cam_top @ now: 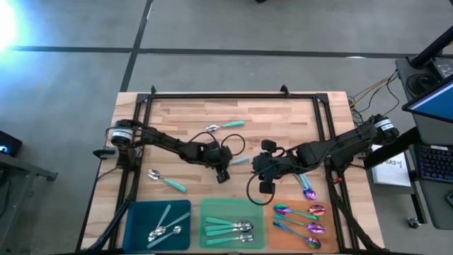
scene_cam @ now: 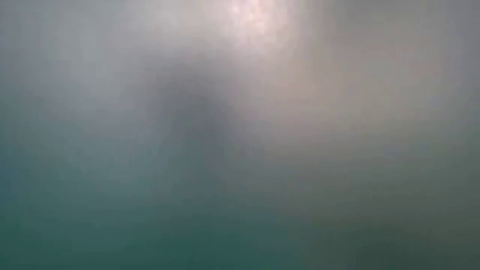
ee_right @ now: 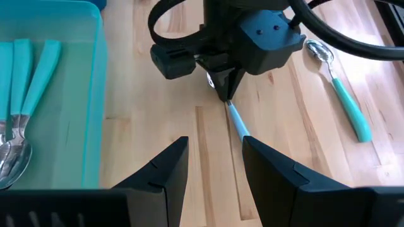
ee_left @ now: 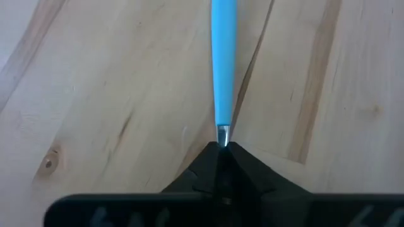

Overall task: Sort silverware by color (type)
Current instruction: Put the light blue spoon into the blue bin

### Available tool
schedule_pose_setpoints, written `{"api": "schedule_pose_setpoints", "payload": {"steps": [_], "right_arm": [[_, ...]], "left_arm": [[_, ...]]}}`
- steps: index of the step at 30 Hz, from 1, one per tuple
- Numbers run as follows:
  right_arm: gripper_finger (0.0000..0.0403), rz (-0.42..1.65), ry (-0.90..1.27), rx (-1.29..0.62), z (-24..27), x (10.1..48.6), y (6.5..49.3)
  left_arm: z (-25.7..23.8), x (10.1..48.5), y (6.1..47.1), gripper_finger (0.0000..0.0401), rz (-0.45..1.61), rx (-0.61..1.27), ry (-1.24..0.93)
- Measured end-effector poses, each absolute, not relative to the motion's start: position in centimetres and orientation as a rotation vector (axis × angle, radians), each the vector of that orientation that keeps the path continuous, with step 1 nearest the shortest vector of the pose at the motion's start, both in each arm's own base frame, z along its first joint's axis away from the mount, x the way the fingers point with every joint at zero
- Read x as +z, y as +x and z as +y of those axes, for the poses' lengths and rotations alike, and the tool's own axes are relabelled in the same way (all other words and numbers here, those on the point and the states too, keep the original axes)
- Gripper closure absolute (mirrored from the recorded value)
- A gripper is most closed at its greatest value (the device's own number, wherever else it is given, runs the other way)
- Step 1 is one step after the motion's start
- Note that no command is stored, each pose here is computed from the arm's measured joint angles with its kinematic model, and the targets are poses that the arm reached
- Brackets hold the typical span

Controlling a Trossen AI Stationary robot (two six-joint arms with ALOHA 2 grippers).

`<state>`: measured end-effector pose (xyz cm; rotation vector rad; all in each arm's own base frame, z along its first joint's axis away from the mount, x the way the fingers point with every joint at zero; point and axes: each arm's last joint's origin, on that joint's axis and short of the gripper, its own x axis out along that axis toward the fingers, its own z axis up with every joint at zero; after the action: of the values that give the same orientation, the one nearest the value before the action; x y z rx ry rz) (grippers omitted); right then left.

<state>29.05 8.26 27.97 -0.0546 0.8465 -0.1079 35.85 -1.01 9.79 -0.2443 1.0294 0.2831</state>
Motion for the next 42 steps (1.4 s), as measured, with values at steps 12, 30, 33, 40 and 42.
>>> {"api": "schedule_pose_setpoints", "payload": {"steps": [12,30,33,40,42], "right_arm": [[0.0264,0.85,-0.057,-0.108,8.3,27.9,29.0],[0.0264,0.862,-0.068,-0.123,7.9,27.2,29.0],[0.0264,0.854,-0.064,-0.128,7.8,27.0,29.0],[0.0264,0.875,-0.067,-0.156,7.5,26.1,28.8],[0.0264,0.882,-0.059,-0.163,7.5,25.9,28.7]], "left_arm": [[-0.9,13.5,34.7,0.0399,0.987,0.252,-0.272],[-10.7,24.5,26.9,0.0401,0.899,0.081,-0.491],[-12.8,25.1,24.6,0.0401,0.943,0.116,-0.592],[-17.1,25.8,18.4,0.0401,1.166,0.139,-0.782],[-18.2,26.0,16.7,0.0401,1.245,0.109,-0.805]]}}
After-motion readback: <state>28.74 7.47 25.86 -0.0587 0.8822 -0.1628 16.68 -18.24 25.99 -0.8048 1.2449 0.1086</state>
